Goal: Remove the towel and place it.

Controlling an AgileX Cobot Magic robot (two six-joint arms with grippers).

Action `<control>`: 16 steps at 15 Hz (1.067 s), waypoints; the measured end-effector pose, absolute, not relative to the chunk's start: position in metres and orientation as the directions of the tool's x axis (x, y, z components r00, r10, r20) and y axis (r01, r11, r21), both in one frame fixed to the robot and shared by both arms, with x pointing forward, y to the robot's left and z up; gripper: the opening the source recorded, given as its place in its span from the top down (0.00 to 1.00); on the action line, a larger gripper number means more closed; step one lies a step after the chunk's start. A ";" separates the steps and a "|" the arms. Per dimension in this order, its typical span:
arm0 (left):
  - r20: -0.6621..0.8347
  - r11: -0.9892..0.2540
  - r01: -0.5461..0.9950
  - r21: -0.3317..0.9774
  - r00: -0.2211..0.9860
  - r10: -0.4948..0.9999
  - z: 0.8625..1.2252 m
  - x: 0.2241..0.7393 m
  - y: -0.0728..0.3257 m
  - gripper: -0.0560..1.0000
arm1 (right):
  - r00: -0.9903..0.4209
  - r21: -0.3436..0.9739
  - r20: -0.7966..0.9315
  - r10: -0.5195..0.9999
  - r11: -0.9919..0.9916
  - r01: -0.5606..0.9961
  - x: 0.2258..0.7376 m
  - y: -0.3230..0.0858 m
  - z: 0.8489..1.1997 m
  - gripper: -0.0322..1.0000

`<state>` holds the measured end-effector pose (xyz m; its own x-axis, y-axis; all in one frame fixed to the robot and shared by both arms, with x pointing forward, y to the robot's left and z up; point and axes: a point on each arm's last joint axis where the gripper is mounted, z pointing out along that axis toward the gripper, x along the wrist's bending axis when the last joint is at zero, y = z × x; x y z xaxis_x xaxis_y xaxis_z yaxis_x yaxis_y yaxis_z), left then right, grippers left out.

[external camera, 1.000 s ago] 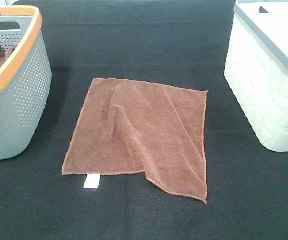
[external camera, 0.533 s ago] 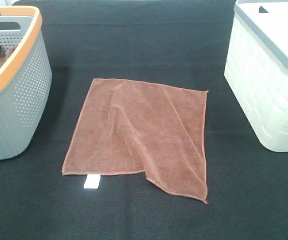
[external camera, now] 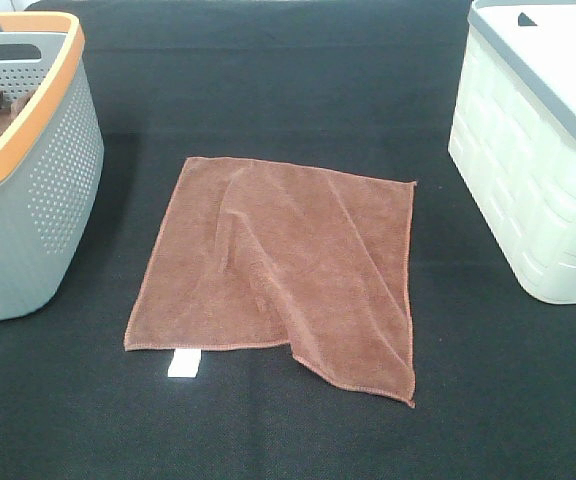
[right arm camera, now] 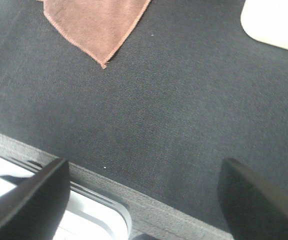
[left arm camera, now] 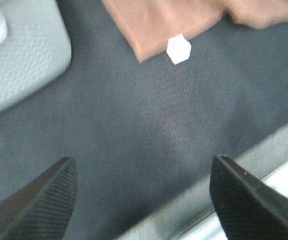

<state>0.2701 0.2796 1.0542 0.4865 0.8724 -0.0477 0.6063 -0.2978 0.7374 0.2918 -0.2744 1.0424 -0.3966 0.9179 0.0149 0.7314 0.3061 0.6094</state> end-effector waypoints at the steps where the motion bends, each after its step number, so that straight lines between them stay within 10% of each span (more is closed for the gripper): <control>1: -0.041 -0.305 0.597 0.742 0.495 0.868 1.051 0.270 0.279 0.28 | -0.426 0.616 0.009 0.905 0.330 0.715 0.292 -0.273 1.042 0.23; 16: -0.023 -0.339 0.580 0.741 0.527 0.850 1.049 0.269 0.278 0.28 | -0.532 0.626 0.013 0.847 0.408 0.665 0.289 -0.266 1.043 0.23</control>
<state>0.2695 0.2781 1.0491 0.5267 0.8497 -0.0235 0.5796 -0.3388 0.7411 0.2891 -0.2663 1.0432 -0.5320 0.8466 0.0125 0.6646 0.4084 0.6257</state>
